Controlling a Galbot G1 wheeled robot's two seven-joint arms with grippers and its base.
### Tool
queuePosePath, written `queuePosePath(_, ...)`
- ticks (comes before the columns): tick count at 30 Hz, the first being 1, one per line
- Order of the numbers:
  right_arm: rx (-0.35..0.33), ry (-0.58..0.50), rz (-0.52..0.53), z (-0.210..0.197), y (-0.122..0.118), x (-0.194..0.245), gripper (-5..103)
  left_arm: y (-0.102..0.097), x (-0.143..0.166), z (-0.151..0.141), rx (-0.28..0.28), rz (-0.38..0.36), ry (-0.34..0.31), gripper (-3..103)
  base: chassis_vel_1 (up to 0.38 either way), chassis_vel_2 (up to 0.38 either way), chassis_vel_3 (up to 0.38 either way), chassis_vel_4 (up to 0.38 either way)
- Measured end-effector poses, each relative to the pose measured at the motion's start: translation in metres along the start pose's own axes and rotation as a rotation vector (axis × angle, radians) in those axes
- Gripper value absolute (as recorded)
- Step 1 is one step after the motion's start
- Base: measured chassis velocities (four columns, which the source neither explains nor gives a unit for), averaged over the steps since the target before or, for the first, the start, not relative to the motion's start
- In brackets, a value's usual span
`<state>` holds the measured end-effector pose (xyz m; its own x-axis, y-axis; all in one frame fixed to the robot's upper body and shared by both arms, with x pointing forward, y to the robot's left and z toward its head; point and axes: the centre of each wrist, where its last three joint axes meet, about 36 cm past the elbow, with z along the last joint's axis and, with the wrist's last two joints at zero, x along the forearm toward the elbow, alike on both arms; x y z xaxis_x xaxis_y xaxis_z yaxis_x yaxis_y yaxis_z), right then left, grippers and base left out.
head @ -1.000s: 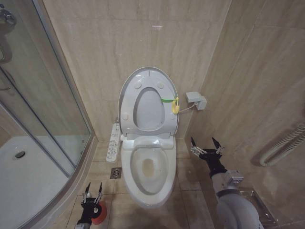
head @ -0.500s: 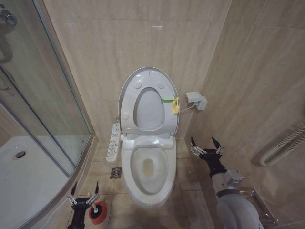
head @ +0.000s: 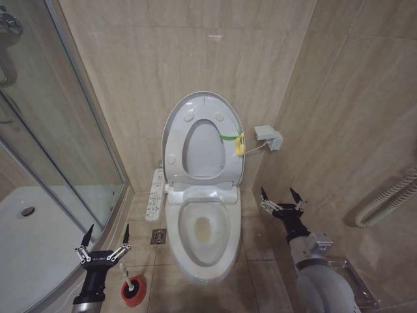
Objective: Open the toilet lid, clean the toilet bowl with a toilet brush, close the toilet lid, and flush.
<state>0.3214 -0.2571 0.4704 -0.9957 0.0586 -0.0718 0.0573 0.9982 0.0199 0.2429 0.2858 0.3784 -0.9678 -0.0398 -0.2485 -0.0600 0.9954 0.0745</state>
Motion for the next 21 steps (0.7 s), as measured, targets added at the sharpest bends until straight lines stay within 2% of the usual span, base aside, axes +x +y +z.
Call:
queuePosePath(3, 0.0, 0.0, 0.0, 0.0, 0.0, 0.0, 100, -0.005, 0.002, -0.01, 0.026, 0.01, 0.034, 100, 0.0, 0.0, 0.0, 0.0)
queuePosePath(6, 0.0, 0.0, 0.0, 0.0, 0.0, 0.0, 100, -0.014, 0.001, -0.034, 0.086, 0.055, 0.086, 100, 0.0, 0.0, 0.0, 0.0)
queuePosePath(10, 0.0, 0.0, 0.0, 0.0, 0.0, 0.0, 100, -0.021, -0.004, -0.046, 0.13, 0.056, 0.126, 100, 0.0, 0.0, 0.0, 0.0)
queuePosePath(15, 0.0, 0.0, 0.0, 0.0, 0.0, 0.0, 100, -0.021, -0.007, -0.057, 0.128, 0.043, 0.165, 100, 0.0, 0.0, 0.0, 0.0)
queuePosePath(21, 0.0, 0.0, 0.0, 0.0, 0.0, 0.0, 100, -0.012, -0.012, -0.071, 0.103, 0.05, 0.144, 100, 0.0, 0.0, 0.0, 0.0)
